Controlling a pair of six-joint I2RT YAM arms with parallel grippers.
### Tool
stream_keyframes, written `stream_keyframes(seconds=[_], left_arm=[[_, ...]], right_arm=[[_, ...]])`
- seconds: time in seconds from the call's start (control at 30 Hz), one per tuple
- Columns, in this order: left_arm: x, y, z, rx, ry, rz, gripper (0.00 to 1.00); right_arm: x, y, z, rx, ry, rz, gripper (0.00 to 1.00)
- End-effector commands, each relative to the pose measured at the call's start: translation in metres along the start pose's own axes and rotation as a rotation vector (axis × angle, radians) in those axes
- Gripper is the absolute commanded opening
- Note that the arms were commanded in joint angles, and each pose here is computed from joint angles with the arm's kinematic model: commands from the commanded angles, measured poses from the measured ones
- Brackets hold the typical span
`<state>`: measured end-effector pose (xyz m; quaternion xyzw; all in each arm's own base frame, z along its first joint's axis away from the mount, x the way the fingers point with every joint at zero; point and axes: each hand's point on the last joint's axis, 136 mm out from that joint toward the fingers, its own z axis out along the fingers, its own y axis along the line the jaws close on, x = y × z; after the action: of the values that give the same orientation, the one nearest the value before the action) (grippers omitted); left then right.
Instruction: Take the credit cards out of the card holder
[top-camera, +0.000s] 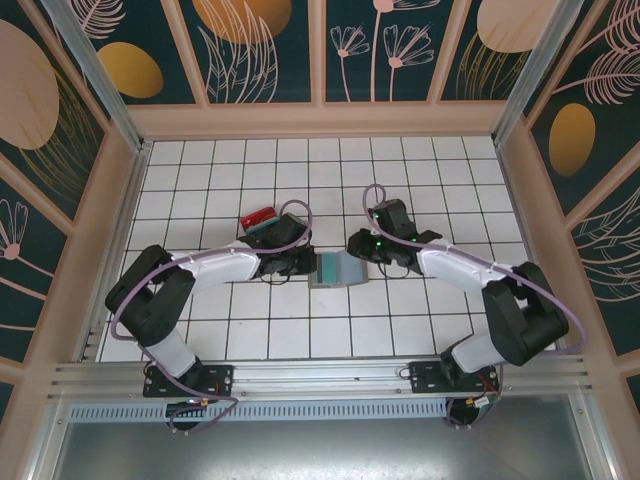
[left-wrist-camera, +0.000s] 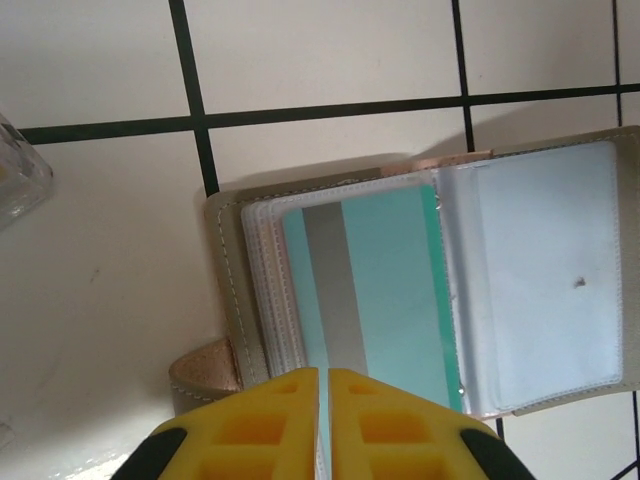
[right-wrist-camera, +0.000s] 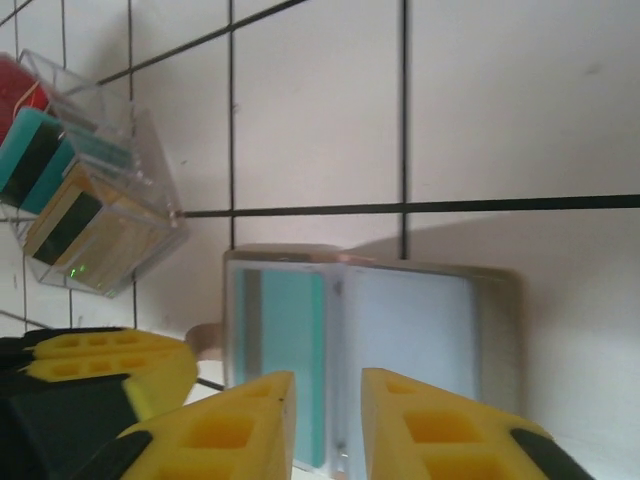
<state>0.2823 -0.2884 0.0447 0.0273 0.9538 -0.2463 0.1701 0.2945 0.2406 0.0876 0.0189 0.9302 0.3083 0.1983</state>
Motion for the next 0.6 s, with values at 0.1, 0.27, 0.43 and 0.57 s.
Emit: stream_keyframes(seconds=[0.1, 0.27, 0.43, 0.57], left_arm=[[0.001, -0.005, 0.013, 0.018, 0.030, 0.015, 0.12], [0.004, -0.005, 0.018, 0.022, 0.048, 0.014, 0.11], [0.012, 0.000, 0.024, 0.014, 0.075, 0.004, 0.10], [0.016, 0.004, 0.025, 0.008, 0.086, 0.000, 0.10]], right_arm=[[0.014, 0.018, 0.022, -0.086, 0.083, 0.005, 0.22], [0.021, 0.013, 0.033, -0.084, 0.121, 0.023, 0.22], [0.029, 0.010, 0.042, -0.095, 0.158, 0.045, 0.21], [0.035, 0.008, 0.047, -0.103, 0.186, 0.059, 0.20]])
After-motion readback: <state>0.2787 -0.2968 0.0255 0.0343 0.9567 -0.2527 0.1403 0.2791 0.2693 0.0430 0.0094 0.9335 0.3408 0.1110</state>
